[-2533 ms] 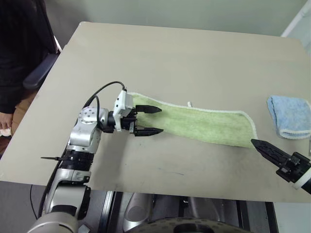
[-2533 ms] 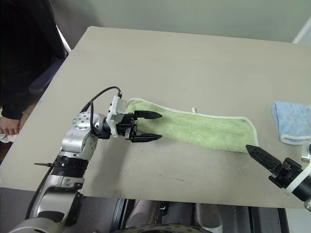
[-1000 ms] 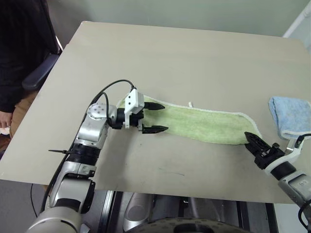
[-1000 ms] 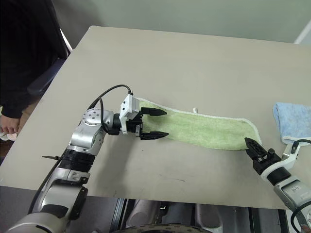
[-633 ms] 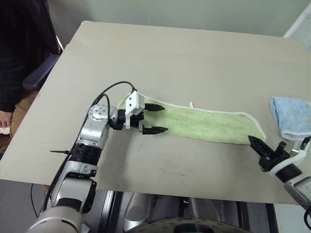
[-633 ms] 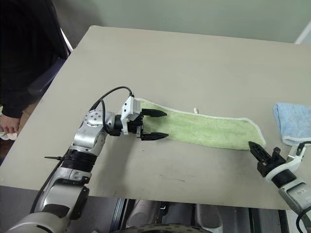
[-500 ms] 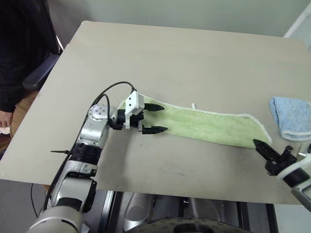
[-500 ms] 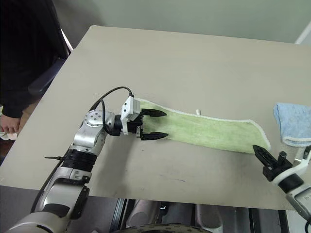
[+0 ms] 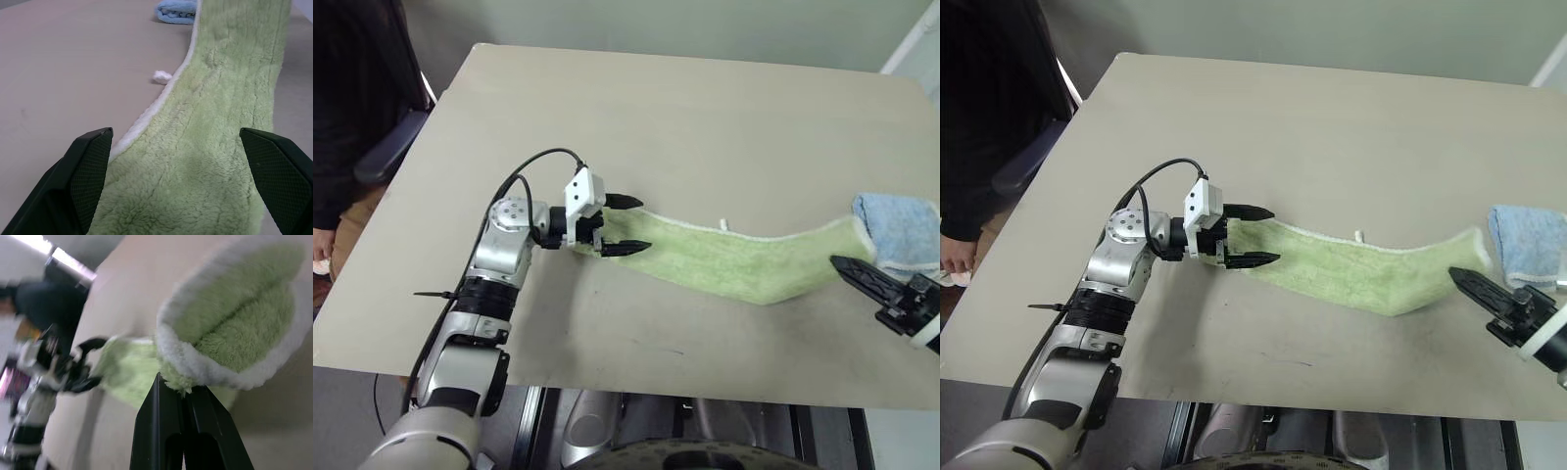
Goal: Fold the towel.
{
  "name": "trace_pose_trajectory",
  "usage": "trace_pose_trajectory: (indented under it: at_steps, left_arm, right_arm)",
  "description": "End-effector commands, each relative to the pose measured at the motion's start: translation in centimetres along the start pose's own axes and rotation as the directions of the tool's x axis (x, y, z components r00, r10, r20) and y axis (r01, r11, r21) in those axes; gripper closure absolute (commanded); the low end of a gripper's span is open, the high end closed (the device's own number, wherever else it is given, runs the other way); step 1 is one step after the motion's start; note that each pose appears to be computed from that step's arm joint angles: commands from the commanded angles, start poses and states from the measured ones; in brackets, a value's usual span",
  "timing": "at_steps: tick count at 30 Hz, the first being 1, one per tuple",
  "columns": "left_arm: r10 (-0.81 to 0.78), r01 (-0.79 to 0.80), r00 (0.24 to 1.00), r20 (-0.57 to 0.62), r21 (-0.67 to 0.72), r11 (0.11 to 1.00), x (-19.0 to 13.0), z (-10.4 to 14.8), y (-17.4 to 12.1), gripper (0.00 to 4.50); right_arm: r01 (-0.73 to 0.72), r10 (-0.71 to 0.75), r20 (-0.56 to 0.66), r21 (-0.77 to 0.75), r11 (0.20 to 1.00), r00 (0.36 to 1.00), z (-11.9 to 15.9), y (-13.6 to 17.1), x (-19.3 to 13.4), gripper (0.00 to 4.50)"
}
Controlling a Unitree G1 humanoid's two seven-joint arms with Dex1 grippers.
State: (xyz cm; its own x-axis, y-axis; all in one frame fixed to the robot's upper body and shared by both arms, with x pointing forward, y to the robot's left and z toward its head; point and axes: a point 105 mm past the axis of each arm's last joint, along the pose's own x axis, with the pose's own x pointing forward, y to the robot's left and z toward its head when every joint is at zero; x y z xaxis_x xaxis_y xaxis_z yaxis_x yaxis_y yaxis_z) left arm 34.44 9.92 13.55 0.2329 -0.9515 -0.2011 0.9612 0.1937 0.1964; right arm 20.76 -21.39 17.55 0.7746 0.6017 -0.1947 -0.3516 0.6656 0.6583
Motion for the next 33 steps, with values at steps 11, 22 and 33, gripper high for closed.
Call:
trace_pose_trajectory:
  at_steps: [11,22,33]
  left_arm:
    - [0.036,-0.036,0.999,-0.002,0.013,0.999,-0.6,-1.1,0.5,0.0]
    - [0.046,-0.046,0.999,-0.007,0.024,0.999,-1.1,-1.9,0.7,0.0]
    - [0.051,-0.051,0.999,-0.019,0.03,0.998,-1.3,-1.9,0.6,0.0]
  right_arm:
    - [-0.157,0.128,-0.171,-0.164,0.974,0.977,-3.0,3.4,5.0,4.49]
    - [-0.067,-0.032,-0.271,-0.348,0.935,0.962,-6.2,1.0,9.9,4.49]
    - [-0.197,0.069,-0.297,-0.429,0.882,0.952,-7.1,3.1,10.5,4.49]
